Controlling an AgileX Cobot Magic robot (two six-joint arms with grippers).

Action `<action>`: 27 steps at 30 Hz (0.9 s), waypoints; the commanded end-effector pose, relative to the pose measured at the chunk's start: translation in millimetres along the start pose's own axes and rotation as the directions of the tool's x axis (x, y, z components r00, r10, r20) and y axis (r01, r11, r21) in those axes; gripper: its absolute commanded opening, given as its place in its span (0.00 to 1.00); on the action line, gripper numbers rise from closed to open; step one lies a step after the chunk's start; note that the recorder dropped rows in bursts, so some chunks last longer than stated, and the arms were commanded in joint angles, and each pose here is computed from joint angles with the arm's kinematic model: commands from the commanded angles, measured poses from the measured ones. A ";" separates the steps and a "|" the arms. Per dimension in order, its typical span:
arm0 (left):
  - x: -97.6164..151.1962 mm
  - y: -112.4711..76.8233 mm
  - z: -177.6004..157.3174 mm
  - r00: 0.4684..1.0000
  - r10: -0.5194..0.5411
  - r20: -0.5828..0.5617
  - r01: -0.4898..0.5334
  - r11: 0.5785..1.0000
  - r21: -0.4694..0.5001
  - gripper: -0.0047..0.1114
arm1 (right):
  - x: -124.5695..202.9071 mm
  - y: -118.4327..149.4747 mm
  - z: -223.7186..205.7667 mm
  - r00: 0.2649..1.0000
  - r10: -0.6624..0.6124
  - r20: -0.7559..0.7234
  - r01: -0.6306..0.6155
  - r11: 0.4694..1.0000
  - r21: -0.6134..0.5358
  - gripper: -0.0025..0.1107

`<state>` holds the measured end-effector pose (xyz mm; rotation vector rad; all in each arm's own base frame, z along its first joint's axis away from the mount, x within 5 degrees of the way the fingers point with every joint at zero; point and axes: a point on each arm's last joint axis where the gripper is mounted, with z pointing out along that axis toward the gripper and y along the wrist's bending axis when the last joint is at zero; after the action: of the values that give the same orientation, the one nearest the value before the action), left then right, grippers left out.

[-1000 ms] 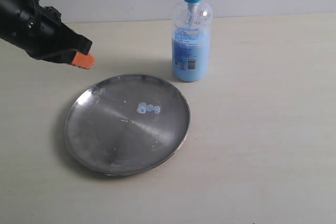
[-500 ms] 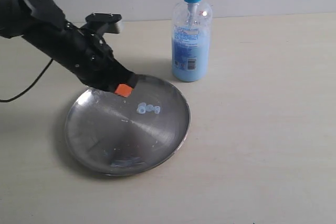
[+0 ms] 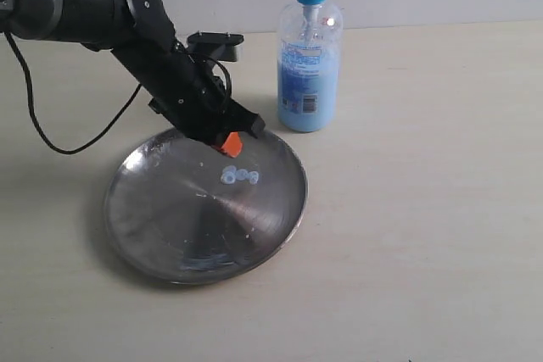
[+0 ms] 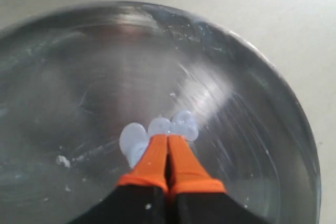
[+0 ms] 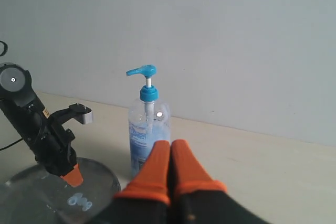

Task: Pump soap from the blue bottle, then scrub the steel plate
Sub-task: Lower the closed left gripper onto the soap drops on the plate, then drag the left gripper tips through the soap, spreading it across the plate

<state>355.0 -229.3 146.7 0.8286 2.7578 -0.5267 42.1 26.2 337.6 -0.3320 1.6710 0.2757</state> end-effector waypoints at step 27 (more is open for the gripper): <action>9.3 11.1 32.1 0.996 -0.027 -0.082 0.025 0.999 -0.030 0.04 | 0.7 0.0 -0.8 1.000 0.011 0.003 -0.011 1.000 0.001 0.02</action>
<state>358.4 -227.4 113.7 0.8252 2.8271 -0.4607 42.0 26.2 337.4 -0.3219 1.6760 0.2845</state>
